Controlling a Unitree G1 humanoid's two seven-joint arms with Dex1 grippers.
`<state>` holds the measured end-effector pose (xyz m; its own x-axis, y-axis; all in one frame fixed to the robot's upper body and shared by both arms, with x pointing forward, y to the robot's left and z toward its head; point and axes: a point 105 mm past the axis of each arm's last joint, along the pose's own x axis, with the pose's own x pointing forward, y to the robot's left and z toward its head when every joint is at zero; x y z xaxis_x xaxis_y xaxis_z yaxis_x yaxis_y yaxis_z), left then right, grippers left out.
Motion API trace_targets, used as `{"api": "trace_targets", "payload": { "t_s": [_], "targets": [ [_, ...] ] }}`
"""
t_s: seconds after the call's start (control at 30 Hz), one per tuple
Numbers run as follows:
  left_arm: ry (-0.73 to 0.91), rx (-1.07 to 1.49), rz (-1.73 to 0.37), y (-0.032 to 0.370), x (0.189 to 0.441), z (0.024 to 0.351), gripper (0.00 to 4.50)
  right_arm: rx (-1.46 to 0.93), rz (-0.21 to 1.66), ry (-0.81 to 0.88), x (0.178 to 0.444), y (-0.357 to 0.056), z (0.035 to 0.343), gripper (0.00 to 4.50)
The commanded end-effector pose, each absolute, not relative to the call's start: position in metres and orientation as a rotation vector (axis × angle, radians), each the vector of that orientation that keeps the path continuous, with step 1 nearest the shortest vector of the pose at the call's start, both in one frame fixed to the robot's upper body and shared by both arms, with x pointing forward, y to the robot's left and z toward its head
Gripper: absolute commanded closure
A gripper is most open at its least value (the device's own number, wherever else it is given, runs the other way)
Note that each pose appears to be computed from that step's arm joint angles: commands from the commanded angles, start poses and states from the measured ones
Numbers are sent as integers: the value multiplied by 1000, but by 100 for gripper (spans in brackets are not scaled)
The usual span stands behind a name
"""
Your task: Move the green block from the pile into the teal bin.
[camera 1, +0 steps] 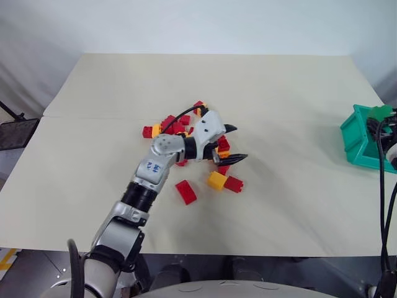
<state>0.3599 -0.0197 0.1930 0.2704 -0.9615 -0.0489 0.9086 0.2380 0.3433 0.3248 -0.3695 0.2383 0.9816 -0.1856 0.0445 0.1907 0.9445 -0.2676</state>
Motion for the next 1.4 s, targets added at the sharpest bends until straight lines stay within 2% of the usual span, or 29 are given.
{"api": "trace_targets", "payload": {
  "t_s": [0.03,0.23,0.5,0.53,0.7,0.83,0.9,0.97,1.07,1.13,1.23,1.4],
  "targets": [
    [-253,370,-1286,-39,365,205,0,-316,-338,-56,335,-406,255,302],
    [-262,363,-1259,-45,374,207,0,-298,-322,11,360,-426,237,302],
    [-276,364,-1193,-26,383,208,0,-305,-351,6,369,-435,239,21],
    [-276,367,-1191,-24,383,207,0,-307,-353,1,368,-435,240,4],
    [-270,361,-1175,-14,383,205,0,-316,-334,-27,366,-432,245,4],
    [-279,249,-1171,10,377,215,0,-348,-13,-118,360,-383,265,4],
    [-245,258,-1177,27,372,208,0,-374,159,-128,353,-355,265,4],
    [-202,271,-1137,46,373,201,0,-378,252,-116,349,-338,263,4],
    [-146,294,-1145,96,363,199,0,-390,556,-30,332,-297,241,4],
    [-120,273,-1176,121,352,203,0,-407,713,69,319,-285,219,4],
    [-93,262,-1183,144,340,205,0,-429,805,169,309,-283,199,4],
    [68,273,-1133,202,306,181,0,-468,910,165,315,-273,191,4]
  ]
}}
